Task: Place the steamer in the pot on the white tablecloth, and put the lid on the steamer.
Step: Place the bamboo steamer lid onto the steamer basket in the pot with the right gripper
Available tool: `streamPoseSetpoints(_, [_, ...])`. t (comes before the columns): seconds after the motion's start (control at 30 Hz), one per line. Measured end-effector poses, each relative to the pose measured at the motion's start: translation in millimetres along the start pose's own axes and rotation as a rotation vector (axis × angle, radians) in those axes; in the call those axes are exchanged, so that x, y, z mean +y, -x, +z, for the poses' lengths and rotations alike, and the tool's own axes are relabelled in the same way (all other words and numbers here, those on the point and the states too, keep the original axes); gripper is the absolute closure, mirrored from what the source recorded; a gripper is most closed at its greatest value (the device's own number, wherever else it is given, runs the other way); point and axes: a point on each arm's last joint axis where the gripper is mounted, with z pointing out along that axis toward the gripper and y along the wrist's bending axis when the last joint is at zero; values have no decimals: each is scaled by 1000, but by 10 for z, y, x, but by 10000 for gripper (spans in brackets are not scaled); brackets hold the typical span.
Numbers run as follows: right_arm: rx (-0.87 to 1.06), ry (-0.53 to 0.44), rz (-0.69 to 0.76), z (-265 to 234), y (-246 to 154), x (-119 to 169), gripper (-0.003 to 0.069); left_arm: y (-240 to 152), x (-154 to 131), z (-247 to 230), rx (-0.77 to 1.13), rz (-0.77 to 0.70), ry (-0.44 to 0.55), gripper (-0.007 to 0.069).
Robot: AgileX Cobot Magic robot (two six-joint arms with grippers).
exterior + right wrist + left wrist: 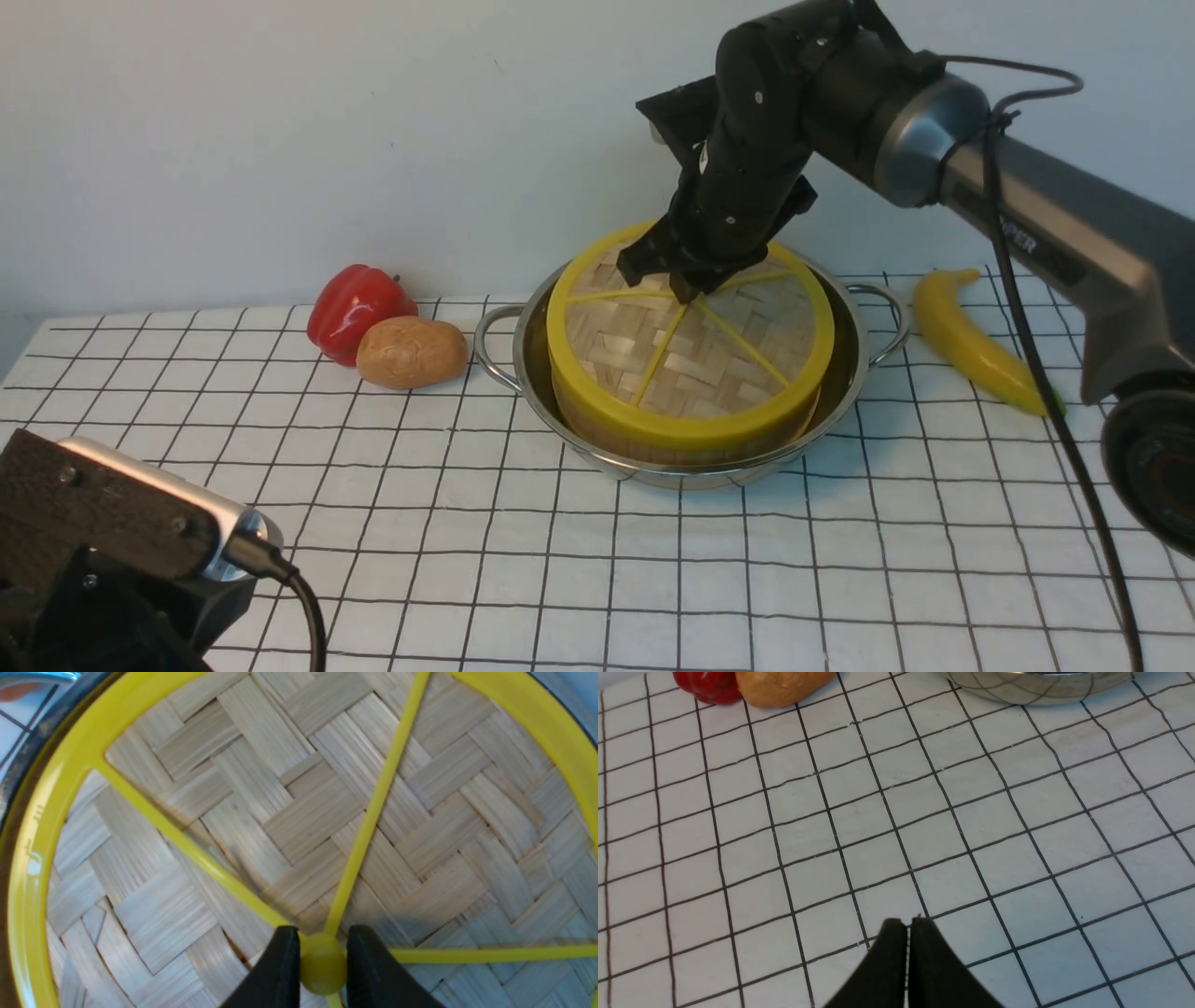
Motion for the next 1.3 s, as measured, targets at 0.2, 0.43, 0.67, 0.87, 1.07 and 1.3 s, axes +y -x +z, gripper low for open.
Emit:
streamPoseSetpoints(0.2, [0, 0, 0, 0, 0, 0, 518, 0, 0, 0, 0, 0, 0, 624])
streamPoseSetpoints(0.43, [-15, 2, 0, 1, 14, 2, 518, 0, 0, 0, 0, 1, 0, 624])
streamPoseSetpoints(0.67, [-17, 2, 0, 5, 15, 2, 518, 0, 0, 0, 0, 1, 0, 624])
streamPoseSetpoints(0.87, [-50, 6, 1, -69, 85, 9, 518, 0, 0, 0, 0, 1, 0, 624])
streamPoseSetpoints(1.07, [-75, 22, 7, -104, 125, 25, 518, 0, 0, 0, 0, 1, 0, 624])
streamPoseSetpoints(1.3, [-58, 23, 8, -13, 106, 27, 518, 0, 0, 0, 0, 0, 0, 624])
